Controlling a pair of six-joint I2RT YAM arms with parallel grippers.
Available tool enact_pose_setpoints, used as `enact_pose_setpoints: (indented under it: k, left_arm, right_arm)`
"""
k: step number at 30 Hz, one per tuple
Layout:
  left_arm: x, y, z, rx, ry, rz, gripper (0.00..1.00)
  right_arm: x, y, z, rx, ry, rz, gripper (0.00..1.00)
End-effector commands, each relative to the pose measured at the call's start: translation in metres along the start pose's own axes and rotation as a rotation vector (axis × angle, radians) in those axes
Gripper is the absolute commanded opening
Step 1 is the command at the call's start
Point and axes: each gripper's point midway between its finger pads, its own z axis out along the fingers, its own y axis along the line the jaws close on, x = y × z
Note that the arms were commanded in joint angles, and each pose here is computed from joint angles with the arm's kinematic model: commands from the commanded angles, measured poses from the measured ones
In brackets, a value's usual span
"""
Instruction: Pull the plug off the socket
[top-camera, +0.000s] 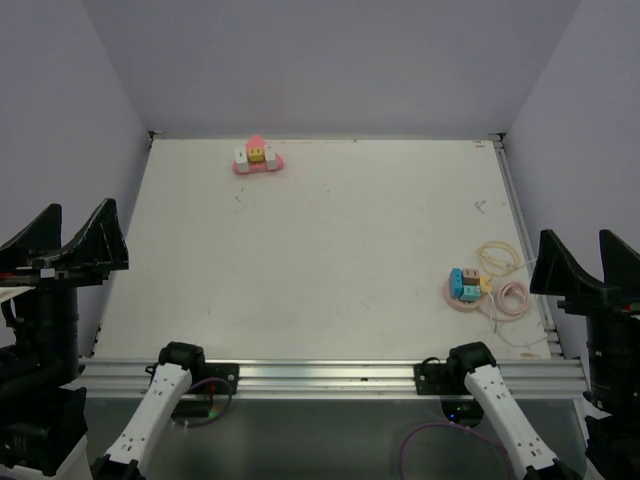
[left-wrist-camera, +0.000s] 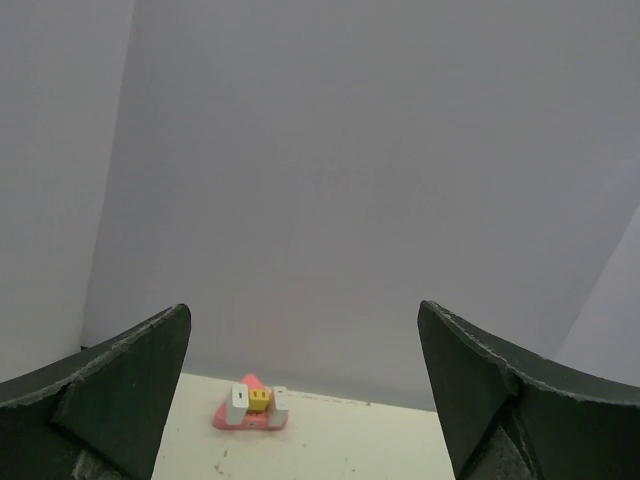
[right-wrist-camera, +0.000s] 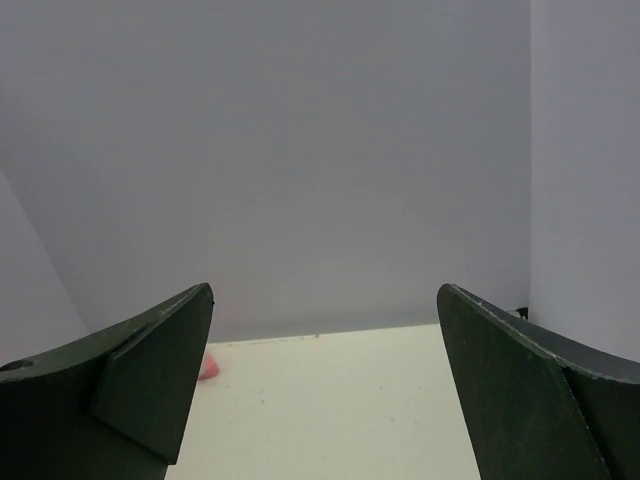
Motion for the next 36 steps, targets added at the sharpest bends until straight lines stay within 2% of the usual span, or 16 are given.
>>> enact_pose_setpoints:
  k: [1,8,11,18,20,24,27,28,30,31,33,34,35,36]
  left_arm:
    - [0.002,-0.006,0.009,0.024,-0.001,-0.016,0.99]
    - [0.052,0.000,0.025,0.008,0.128,-0.015,1.00]
    - [0.088,0.002,0.038,0.007,0.227,-0.013,1.00]
    - [0.206,0.023,0.057,-0.056,0.524,-0.006,0.99]
    - [0.237,0.031,0.064,-0.077,0.589,0.012,0.99]
    - [0.315,0.057,0.081,-0.171,0.745,0.053,1.00]
    - [0.339,0.068,0.108,-0.237,0.745,0.059,0.99]
    - [0.366,0.076,0.116,-0.265,0.791,0.072,0.99]
    - [0.374,0.080,0.147,-0.298,0.742,0.073,0.99]
    - [0.402,0.091,0.155,-0.343,0.781,0.091,0.99]
    - [0.406,0.091,0.190,-0.354,0.731,0.082,1.00]
    - [0.438,0.100,0.195,-0.379,0.777,0.100,0.99]
    - [0.431,0.098,0.220,-0.386,0.726,0.098,0.99]
    - [0.463,0.108,0.224,-0.409,0.769,0.116,0.99]
  right_arm:
    - [-0.002,0.005,0.006,-0.021,-0.022,0.014,0.99]
    - [0.040,0.014,0.020,-0.051,0.084,0.067,0.99]
    - [0.075,0.018,0.035,-0.048,0.192,0.093,0.99]
    - [0.176,0.032,0.049,-0.074,0.522,0.158,0.99]
    - [0.207,0.032,0.051,-0.057,0.595,0.179,0.99]
    - [0.249,0.052,0.049,-0.132,0.712,0.269,0.99]
    - [0.272,0.062,0.050,-0.179,0.773,0.307,0.99]
    - [0.277,0.067,0.048,-0.206,0.793,0.319,0.99]
    - [0.295,0.068,0.045,-0.215,0.832,0.326,0.99]
    - [0.303,0.069,0.043,-0.224,0.855,0.331,0.99]
    - [0.318,0.069,0.038,-0.234,0.882,0.333,0.99]
    - [0.324,0.068,0.036,-0.237,0.896,0.331,0.99]
    - [0.332,0.068,0.033,-0.240,0.912,0.334,0.99]
    - [0.336,0.068,0.032,-0.242,0.921,0.334,0.99]
